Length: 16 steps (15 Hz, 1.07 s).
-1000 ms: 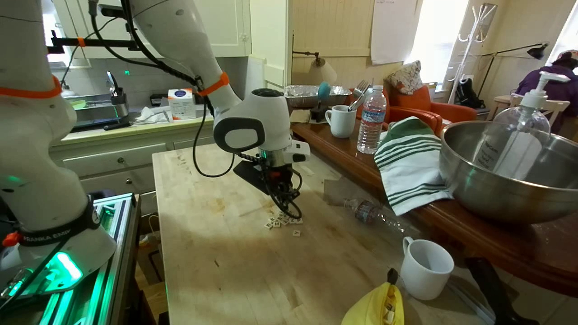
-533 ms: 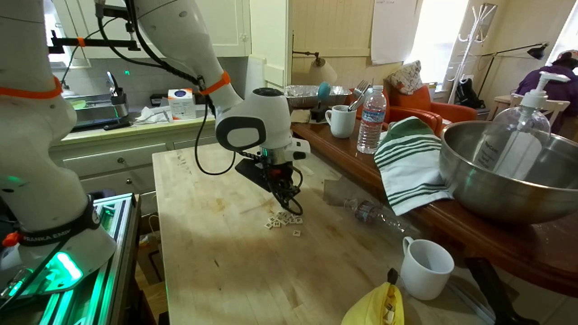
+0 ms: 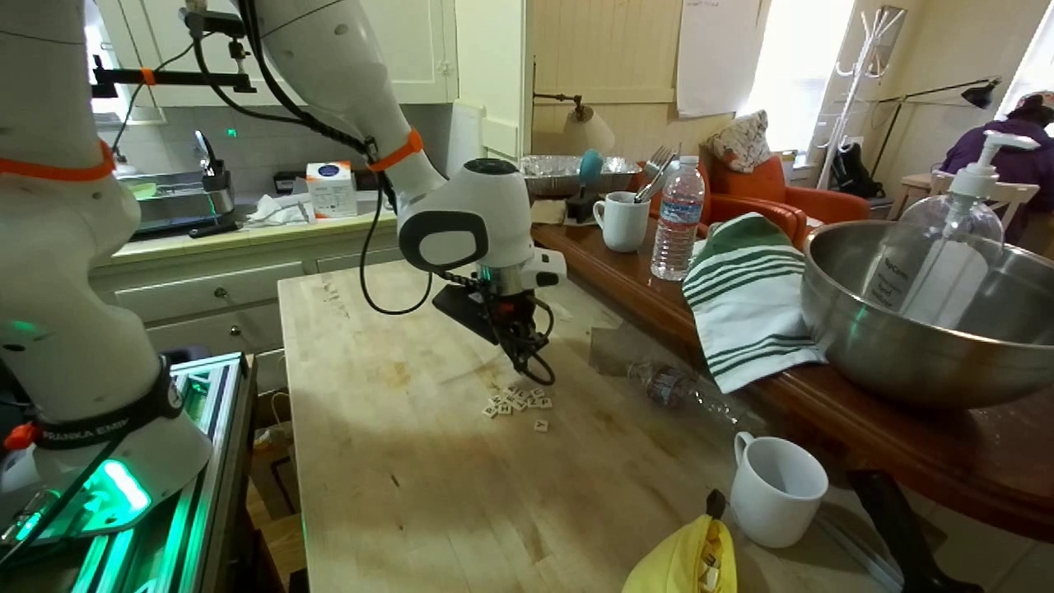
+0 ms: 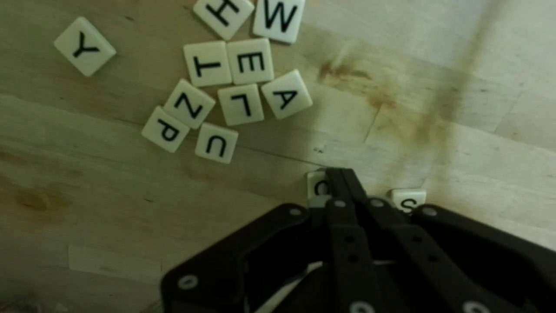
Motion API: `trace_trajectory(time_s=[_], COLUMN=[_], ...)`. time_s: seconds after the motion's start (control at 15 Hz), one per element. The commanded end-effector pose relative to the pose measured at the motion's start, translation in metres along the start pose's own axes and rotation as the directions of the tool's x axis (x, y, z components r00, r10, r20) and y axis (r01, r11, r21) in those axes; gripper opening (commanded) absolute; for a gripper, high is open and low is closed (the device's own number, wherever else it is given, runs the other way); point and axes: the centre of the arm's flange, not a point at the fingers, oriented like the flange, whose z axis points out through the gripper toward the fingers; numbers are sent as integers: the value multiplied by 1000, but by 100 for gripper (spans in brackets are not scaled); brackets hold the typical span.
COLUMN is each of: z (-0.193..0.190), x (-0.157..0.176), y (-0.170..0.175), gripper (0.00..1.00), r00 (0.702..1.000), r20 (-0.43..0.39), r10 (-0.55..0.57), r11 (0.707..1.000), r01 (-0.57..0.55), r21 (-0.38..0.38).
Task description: Use four letter tiles to form a word
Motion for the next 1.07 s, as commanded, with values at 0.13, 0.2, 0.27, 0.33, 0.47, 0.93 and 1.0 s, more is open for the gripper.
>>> trace_trajectory(time_s=[0.13, 0.2, 0.27, 0.33, 0.47, 0.93, 1.0], z=[15, 15, 15, 15, 16, 16, 16], x=[3, 3, 4, 4, 4, 9, 9], y=[-4, -5, -6, -8, -9, -16, -17], gripper=[0, 0, 0, 0, 0, 0, 0], r00=[1000, 1000, 1000, 1000, 1000, 1000, 1000], r20=[-5, -3, -3, -2, -2, -7, -5], r10=[-3, -3, -5, -7, -8, -9, -10], r11=[1000, 999, 999, 999, 999, 999, 999], r01=[3, 3, 5, 7, 8, 9, 10], r21=[30, 32, 33, 33, 34, 48, 52])
